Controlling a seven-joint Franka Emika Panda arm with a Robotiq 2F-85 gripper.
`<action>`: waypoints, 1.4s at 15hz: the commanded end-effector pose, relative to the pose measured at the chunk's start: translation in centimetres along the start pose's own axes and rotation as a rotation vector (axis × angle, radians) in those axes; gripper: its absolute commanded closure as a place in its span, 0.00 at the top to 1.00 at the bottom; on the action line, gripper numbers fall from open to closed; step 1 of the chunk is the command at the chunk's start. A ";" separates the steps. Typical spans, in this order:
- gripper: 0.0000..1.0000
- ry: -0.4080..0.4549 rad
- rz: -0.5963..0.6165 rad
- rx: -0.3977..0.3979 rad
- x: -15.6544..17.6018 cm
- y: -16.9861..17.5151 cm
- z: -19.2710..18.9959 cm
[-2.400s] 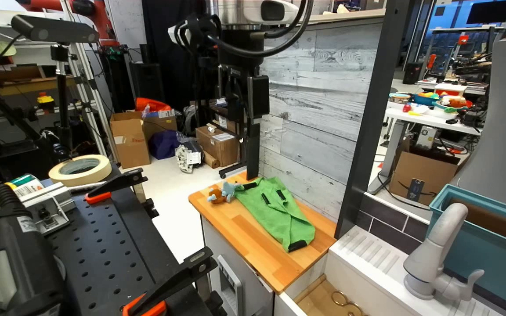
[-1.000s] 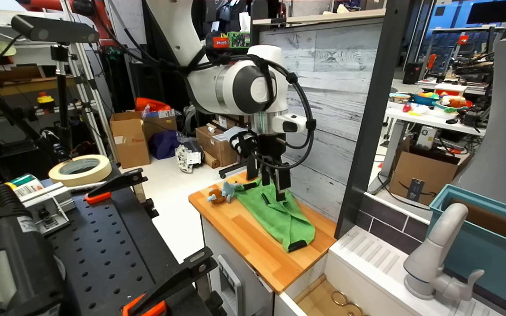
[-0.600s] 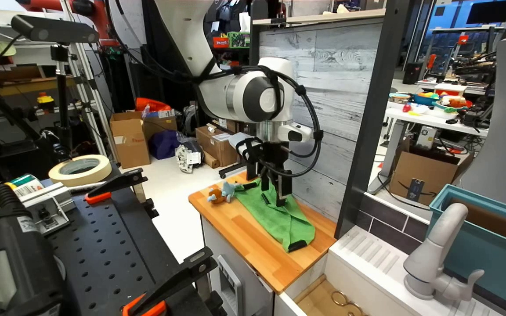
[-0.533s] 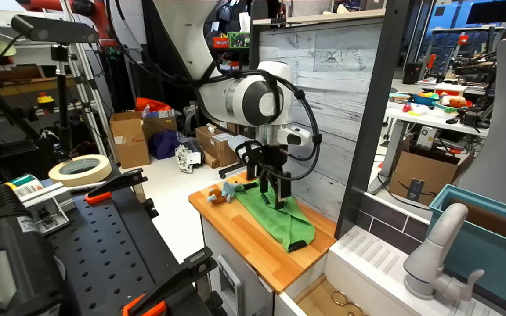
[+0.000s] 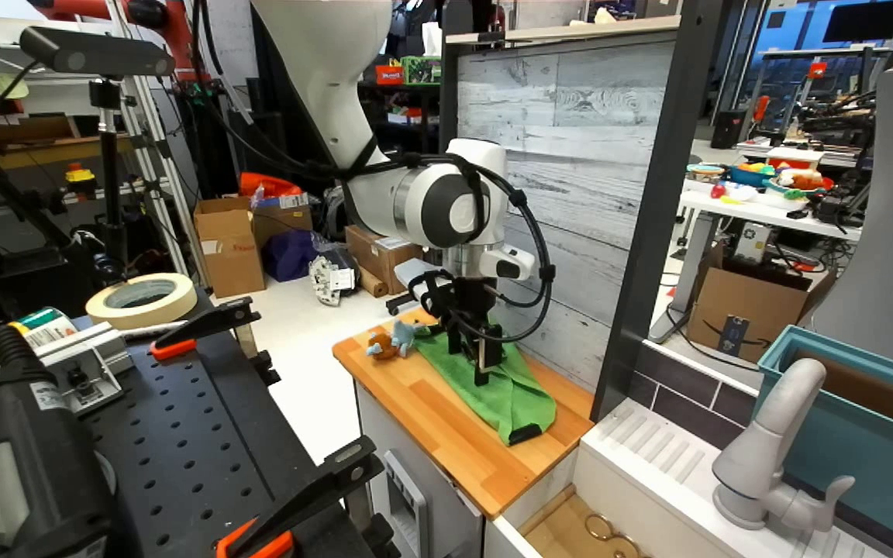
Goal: Slide the green cloth to the right
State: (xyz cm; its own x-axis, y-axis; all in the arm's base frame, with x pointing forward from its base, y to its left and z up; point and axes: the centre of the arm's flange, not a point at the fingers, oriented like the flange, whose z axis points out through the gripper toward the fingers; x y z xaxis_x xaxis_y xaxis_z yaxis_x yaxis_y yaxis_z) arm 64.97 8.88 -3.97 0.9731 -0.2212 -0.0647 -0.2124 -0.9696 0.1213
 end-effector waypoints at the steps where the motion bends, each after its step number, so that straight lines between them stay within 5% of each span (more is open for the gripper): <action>1: 1.00 0.000 -0.027 0.020 -0.1 0.4 1.2; 21: 1.00 0.082 0.021 -0.038 -4.6 11.6 4.8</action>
State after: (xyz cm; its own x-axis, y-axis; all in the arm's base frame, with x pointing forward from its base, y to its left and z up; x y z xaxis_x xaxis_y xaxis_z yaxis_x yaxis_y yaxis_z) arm 60.76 0.18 -6.42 0.9748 -0.2223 0.0195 -0.2228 -0.9649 0.1390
